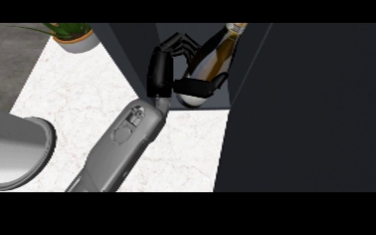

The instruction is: Pick up the wine, place it into the cabinet and close the cabinet

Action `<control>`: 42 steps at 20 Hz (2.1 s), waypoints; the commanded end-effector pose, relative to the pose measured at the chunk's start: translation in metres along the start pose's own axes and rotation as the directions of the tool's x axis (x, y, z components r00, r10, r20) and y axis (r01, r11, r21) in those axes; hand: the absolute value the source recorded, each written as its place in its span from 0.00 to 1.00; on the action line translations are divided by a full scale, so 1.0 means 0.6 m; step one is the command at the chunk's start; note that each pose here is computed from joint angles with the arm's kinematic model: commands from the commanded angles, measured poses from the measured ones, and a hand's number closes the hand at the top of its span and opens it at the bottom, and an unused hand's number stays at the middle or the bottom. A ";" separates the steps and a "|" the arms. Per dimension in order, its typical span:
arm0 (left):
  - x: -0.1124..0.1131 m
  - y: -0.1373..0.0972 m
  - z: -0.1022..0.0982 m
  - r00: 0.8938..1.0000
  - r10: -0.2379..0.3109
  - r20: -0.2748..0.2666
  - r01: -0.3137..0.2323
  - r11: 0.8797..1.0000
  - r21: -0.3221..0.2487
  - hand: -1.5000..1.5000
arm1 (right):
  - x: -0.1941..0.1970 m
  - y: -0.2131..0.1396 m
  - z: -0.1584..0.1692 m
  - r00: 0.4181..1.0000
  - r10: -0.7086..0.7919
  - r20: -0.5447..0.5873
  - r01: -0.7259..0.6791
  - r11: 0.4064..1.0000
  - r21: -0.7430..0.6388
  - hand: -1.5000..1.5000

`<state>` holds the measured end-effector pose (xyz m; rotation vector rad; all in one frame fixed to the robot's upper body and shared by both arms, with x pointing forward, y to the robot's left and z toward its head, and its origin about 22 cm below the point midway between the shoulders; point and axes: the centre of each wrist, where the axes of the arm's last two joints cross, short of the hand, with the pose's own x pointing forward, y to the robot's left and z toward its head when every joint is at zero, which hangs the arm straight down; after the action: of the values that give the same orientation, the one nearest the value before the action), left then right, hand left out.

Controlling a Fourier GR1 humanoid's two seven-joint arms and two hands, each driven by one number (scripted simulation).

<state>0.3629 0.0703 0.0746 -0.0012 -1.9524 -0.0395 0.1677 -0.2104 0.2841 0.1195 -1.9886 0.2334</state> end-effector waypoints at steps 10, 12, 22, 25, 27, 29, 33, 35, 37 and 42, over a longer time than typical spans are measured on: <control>-0.080 -0.001 0.029 0.996 -0.041 -0.076 0.041 0.999 -0.009 1.00 | 0.025 -0.018 0.042 1.000 -0.023 0.013 0.022 0.998 0.060 0.00; -0.102 0.018 0.036 0.993 -0.088 -0.078 0.086 0.996 -0.022 1.00 | 0.001 0.016 0.029 0.999 -0.054 -0.007 0.054 0.997 0.048 0.00; -0.141 0.021 0.031 0.987 -0.151 -0.056 0.154 0.987 0.047 1.00 | -0.004 0.010 0.015 0.999 -0.040 0.012 0.039 0.996 0.082 0.00; -0.138 0.036 0.003 0.993 -0.104 -0.060 0.109 0.991 0.084 1.00 | -0.001 0.014 0.011 0.999 -0.052 0.004 0.052 0.995 0.081 0.00; -0.141 0.038 0.001 0.994 -0.091 -0.057 0.095 0.992 0.082 1.00 | -0.009 0.008 -0.004 0.999 -0.037 0.007 0.036 0.996 0.087 0.00; -0.130 0.032 -0.007 0.996 -0.055 -0.069 0.062 0.992 0.113 1.00 | 0.002 0.002 0.028 0.999 -0.051 0.004 0.051 0.995 0.082 0.00; -0.134 0.044 -0.023 0.995 -0.016 -0.098 0.030 0.990 0.140 1.00 | -0.002 0.003 0.018 0.998 -0.066 0.020 0.064 0.994 0.088 0.00; -0.136 0.043 -0.024 0.992 -0.060 -0.113 0.078 0.984 0.161 1.00 | 0.015 0.008 -0.013 0.999 -0.047 0.010 0.046 0.994 0.095 0.00; -0.154 0.057 -0.009 0.992 -0.015 -0.123 0.034 0.988 0.153 1.00 | -0.004 0.010 -0.001 0.997 -0.071 0.021 0.069 0.994 0.085 0.00; -0.132 0.052 -0.045 0.993 -0.062 -0.099 0.078 0.982 0.174 1.00 | 0.010 0.004 0.010 0.999 -0.048 0.024 0.045 0.994 0.102 0.00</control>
<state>0.4099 0.1086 -0.0003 0.1583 -1.8417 0.0863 0.1755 -0.2072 0.2826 0.1700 -1.9840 0.2617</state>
